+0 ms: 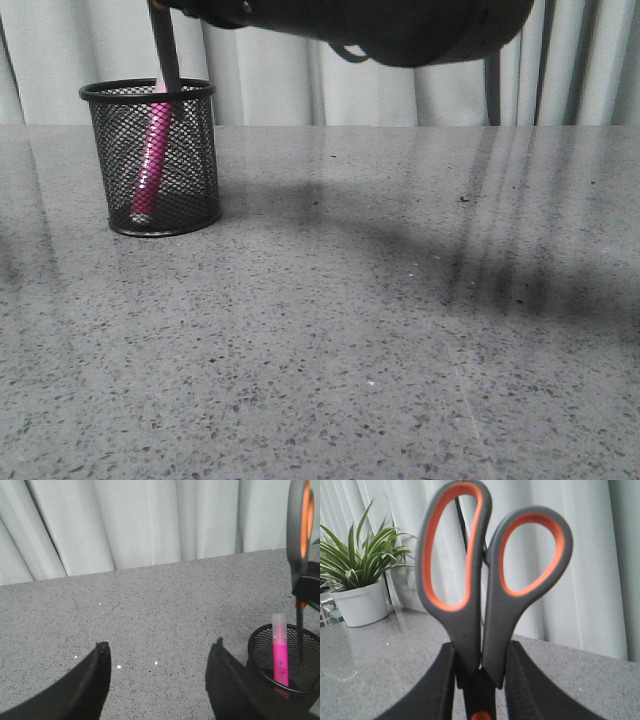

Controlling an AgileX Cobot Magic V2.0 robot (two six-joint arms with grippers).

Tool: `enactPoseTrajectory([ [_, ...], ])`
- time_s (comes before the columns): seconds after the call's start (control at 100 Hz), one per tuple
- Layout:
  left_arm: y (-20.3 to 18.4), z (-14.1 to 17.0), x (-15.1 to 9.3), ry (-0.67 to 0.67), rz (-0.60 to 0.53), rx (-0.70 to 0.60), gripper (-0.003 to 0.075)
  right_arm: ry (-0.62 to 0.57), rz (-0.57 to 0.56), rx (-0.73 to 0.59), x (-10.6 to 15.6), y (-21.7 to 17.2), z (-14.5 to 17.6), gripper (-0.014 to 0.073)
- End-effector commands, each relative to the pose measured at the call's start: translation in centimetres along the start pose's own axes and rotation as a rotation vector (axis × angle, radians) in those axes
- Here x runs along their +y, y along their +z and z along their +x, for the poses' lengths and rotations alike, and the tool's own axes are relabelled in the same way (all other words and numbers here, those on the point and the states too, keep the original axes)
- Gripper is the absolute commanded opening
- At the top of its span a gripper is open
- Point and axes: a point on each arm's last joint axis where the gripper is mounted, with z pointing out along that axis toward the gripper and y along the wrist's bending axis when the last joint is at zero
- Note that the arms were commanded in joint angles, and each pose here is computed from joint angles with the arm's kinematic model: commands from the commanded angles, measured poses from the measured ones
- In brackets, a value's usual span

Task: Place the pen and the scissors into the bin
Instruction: 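Lift the scissors blade-down with the right gripper toward the mesh cup, then lower the scissors blades into the cup and open the right gripper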

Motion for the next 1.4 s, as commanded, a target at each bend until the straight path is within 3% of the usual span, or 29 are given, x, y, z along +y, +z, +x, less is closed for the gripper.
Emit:
enactPoseTrajectory([
  [0.0, -0.7, -1.6, 0.3, -0.019, -0.026, -0.112, 0.0377, -0.004, -0.022, -0.155, 0.4, -0.3, -3.2, -0.007],
  [0.42, -0.7, -1.6, 0.3, -0.019, -0.026, -0.112, 0.0377, -0.007, -0.021, -0.144, 0.1, -1.6, -1.5, -0.0069],
  [0.86, -0.7, -1.6, 0.3, -0.019, -0.025, -0.112, 0.0377, -0.032, -0.094, -0.109, 0.8, -1.9, -0.8, -0.0064],
  [1.12, -0.7, -1.6, 0.3, -0.019, -0.025, -0.112, 0.0377, -0.027, -0.095, -0.106, 0.6, -2.7, 0.0, 0.0123],
  [1.39, -0.7, -1.6, 0.3, -0.019, -0.025, -0.112, 0.0377, -0.022, -0.114, -0.224, 0.8, -3.0, -1.0, 0.0239],
])
